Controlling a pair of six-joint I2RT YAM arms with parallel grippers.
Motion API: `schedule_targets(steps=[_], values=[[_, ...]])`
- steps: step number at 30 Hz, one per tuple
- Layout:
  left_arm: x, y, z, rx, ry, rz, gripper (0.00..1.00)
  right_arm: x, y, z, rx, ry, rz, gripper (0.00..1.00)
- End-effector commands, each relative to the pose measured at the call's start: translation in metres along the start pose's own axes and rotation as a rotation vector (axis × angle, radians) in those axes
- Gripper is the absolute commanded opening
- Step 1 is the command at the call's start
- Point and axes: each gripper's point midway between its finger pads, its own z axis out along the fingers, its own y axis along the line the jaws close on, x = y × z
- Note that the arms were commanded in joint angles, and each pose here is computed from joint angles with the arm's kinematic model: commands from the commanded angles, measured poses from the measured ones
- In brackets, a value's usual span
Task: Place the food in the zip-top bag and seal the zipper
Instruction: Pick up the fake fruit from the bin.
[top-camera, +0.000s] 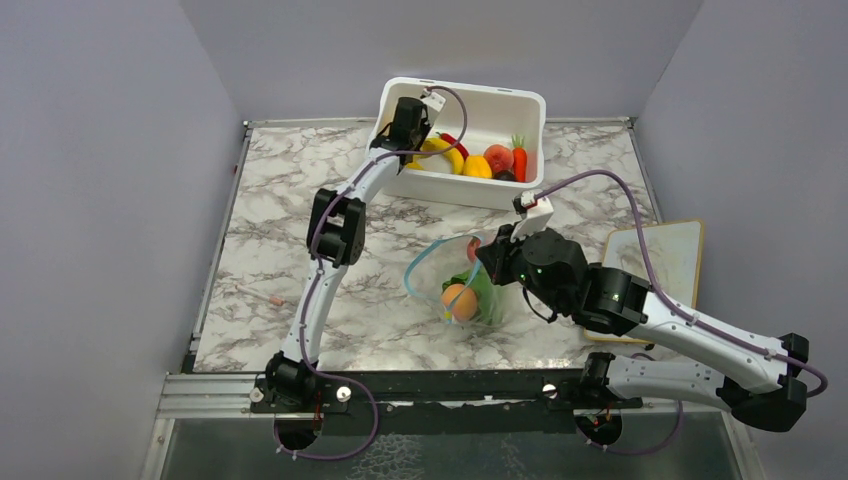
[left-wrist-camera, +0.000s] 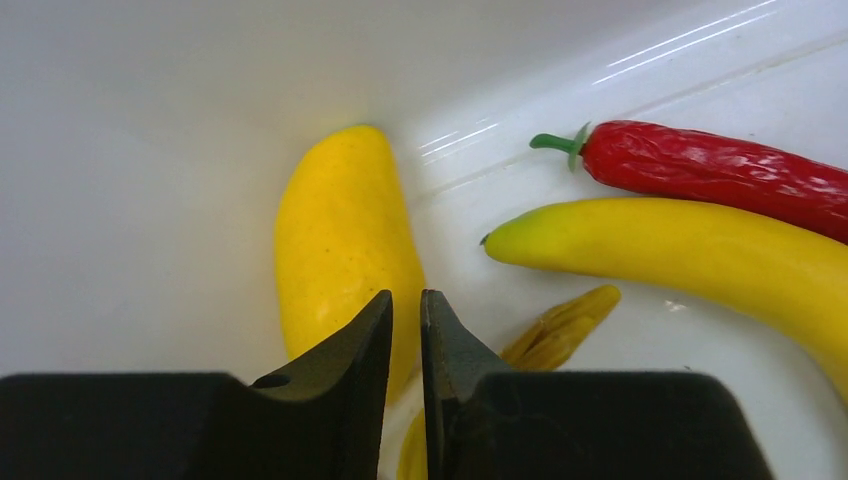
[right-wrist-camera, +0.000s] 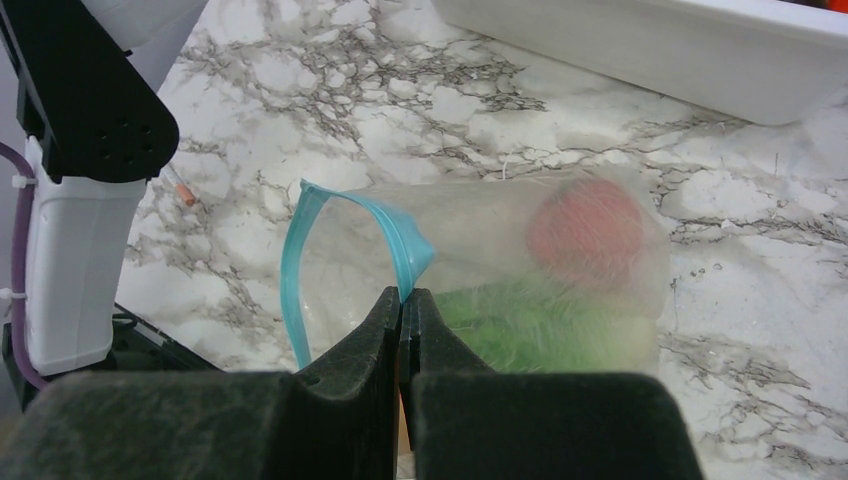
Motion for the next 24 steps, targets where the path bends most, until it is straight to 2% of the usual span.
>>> schedule_targets(steps=[1,6,12,16,19,24], values=[[-0.057,-0.012,-0.038,0.132,-0.092,-0.137,0.19,-0.020,0.006,-0.004,-0.017,-0.066,0.049,0.01],[-0.073,-0.015,-0.046,0.151,-0.127,-0.188,0.19,-0.020,0.003,-0.007,-0.013,-0.074,0.050,0.01],[-0.070,0.005,-0.029,0.025,-0.140,-0.146,0.52,-0.022,0.001,-0.008,-0.011,-0.086,0.038,0.01],[-0.060,0.009,-0.017,-0.007,-0.129,-0.092,0.64,-0.025,-0.002,-0.009,-0.001,-0.095,0.025,0.01],[-0.052,0.012,-0.011,-0.021,-0.118,-0.054,0.68,-0.026,-0.003,-0.009,0.007,-0.103,0.018,0.01],[-0.033,0.020,-0.003,-0.026,-0.085,-0.035,0.69,-0.027,-0.002,-0.006,0.009,-0.104,0.004,0.01]])
